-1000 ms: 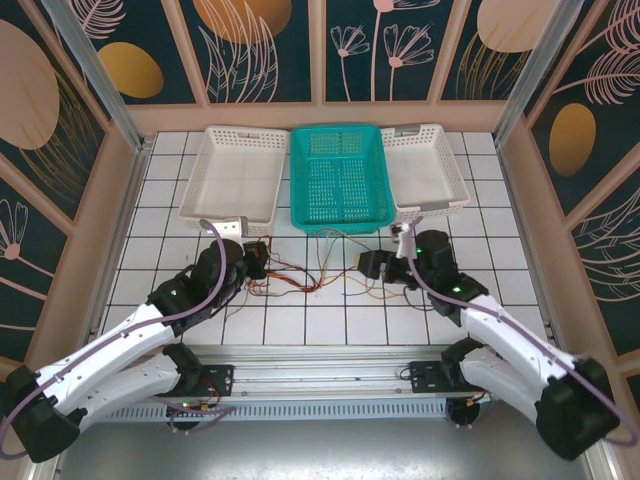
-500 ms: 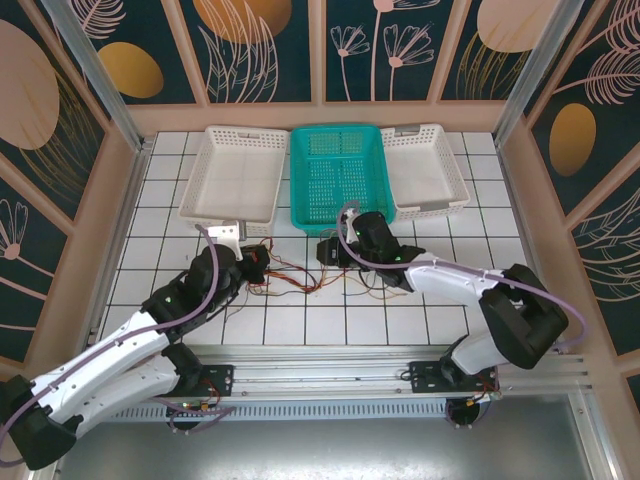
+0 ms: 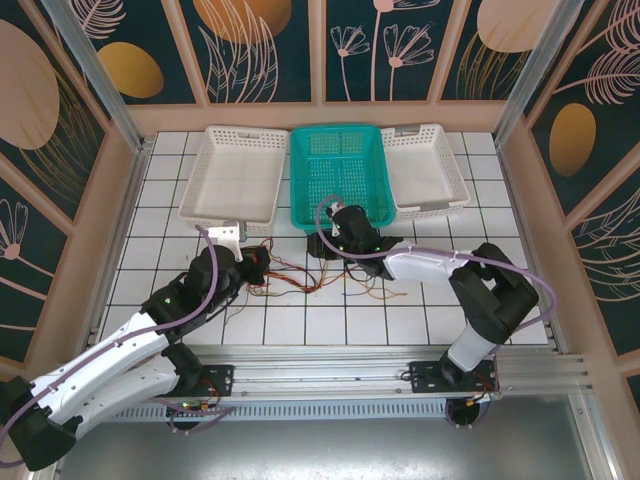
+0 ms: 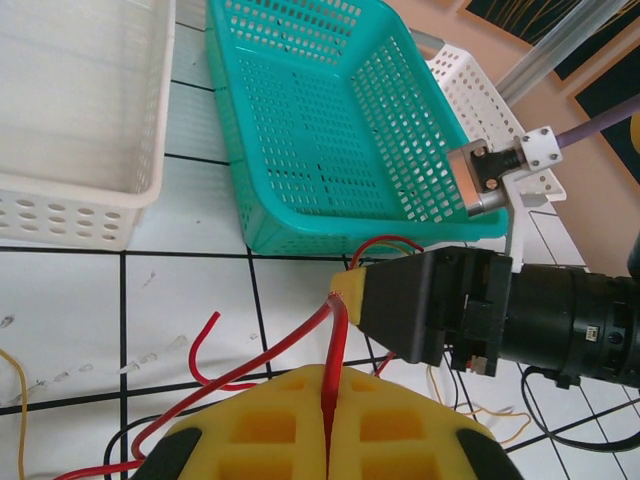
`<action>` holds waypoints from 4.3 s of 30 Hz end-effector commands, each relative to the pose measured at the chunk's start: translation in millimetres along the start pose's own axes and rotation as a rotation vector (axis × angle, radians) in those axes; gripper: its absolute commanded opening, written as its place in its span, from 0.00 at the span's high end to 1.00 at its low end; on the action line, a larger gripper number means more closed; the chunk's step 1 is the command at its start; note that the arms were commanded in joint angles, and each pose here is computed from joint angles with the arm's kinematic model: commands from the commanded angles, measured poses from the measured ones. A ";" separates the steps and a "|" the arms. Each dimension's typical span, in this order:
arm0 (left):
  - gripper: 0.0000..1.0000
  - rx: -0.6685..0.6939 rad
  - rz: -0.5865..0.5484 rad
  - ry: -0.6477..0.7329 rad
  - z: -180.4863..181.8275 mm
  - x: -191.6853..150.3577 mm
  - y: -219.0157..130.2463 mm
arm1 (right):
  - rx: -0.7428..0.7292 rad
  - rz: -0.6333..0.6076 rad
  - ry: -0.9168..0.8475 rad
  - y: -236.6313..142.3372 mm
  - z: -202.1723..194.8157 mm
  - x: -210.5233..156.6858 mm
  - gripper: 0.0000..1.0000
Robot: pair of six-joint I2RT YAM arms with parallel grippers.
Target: Untangle the cables
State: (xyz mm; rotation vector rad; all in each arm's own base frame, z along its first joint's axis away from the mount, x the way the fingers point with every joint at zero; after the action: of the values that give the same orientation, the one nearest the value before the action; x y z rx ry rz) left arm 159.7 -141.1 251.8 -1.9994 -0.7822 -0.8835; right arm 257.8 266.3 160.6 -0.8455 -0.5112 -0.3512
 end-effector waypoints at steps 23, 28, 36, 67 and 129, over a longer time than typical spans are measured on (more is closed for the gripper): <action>1.00 0.030 -0.032 0.014 8.8 -0.6 -15.4 | -0.189 -0.220 -0.021 -41.5 2.0 18.1 1.00; 1.00 0.151 -0.006 0.010 20.0 -4.1 -22.0 | -0.170 -0.348 0.075 -106.3 -21.7 32.4 1.00; 1.00 0.304 -0.025 -0.016 32.1 -1.8 -33.4 | -0.190 -0.490 0.177 -187.3 -56.9 42.5 1.00; 1.00 0.432 -0.043 -0.065 44.8 -8.7 -32.1 | -0.344 -0.645 0.424 -268.7 -123.2 36.0 1.00; 0.02 0.179 0.406 0.273 -11.0 25.5 -34.5 | -0.185 -0.443 0.327 -200.8 -112.5 50.5 1.00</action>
State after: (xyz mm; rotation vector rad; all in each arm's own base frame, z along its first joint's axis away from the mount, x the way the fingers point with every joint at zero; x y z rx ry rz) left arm 153.8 -142.5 276.1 -1.8338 -0.3397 -0.7610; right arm 229.8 60.6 246.7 -0.7795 -0.3747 -0.8829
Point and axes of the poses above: each hand's point on the last joint's axis, 136 mm out from that joint toward the fingers, its own y axis out along the fingers, its own z axis along the line the jaws close on, x = y × z, the point moved 10 cm from there along -y, back along the fingers, and after that the axes turned 6 degrees about y, right-handed, at the moved point
